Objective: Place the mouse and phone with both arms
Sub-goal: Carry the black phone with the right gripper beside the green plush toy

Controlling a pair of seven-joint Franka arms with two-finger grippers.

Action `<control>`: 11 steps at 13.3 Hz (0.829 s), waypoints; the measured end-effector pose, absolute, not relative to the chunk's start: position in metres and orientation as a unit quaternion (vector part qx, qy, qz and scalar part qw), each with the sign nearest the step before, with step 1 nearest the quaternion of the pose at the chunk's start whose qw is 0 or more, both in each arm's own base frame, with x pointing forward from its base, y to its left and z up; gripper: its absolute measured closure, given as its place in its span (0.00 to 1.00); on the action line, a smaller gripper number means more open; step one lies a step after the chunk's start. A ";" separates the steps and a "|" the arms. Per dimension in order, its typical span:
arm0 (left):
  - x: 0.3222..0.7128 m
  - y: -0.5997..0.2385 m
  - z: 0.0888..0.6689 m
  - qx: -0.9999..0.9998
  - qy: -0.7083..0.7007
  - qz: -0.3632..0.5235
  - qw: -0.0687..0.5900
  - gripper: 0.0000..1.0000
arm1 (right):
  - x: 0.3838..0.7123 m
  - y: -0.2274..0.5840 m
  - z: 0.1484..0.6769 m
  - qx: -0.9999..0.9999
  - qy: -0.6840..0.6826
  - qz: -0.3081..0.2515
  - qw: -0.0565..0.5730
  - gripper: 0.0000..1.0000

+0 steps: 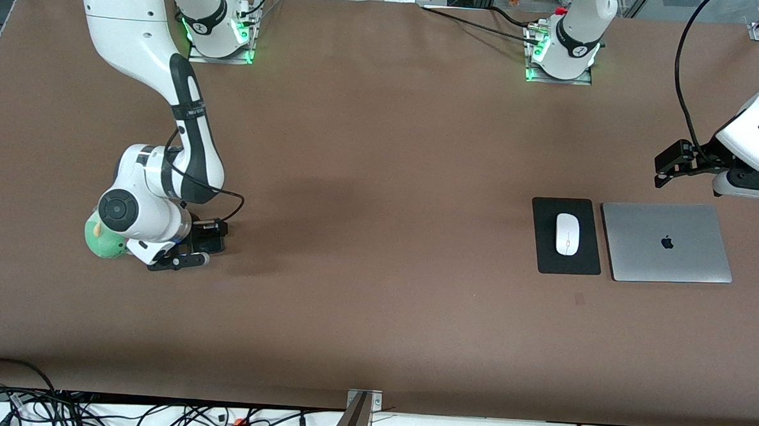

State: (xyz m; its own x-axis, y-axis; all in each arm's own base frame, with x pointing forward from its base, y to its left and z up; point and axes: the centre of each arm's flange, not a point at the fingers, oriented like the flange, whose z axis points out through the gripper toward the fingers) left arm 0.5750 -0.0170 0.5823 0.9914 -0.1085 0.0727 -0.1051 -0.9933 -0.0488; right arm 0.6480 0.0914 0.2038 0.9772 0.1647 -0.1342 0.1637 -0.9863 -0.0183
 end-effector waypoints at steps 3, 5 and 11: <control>0.573 -0.016 0.580 -0.998 0.053 -0.026 0.022 0.00 | 0.643 0.088 0.195 -0.995 -0.075 0.065 0.009 0.19; 0.571 -0.016 0.582 -0.998 0.053 -0.021 0.022 0.00 | 0.638 0.084 0.187 -0.996 -0.061 0.063 0.017 0.19; 0.569 -0.016 0.585 -0.998 0.052 -0.020 0.022 0.00 | 0.637 0.084 0.181 -0.997 -0.034 0.060 0.026 0.13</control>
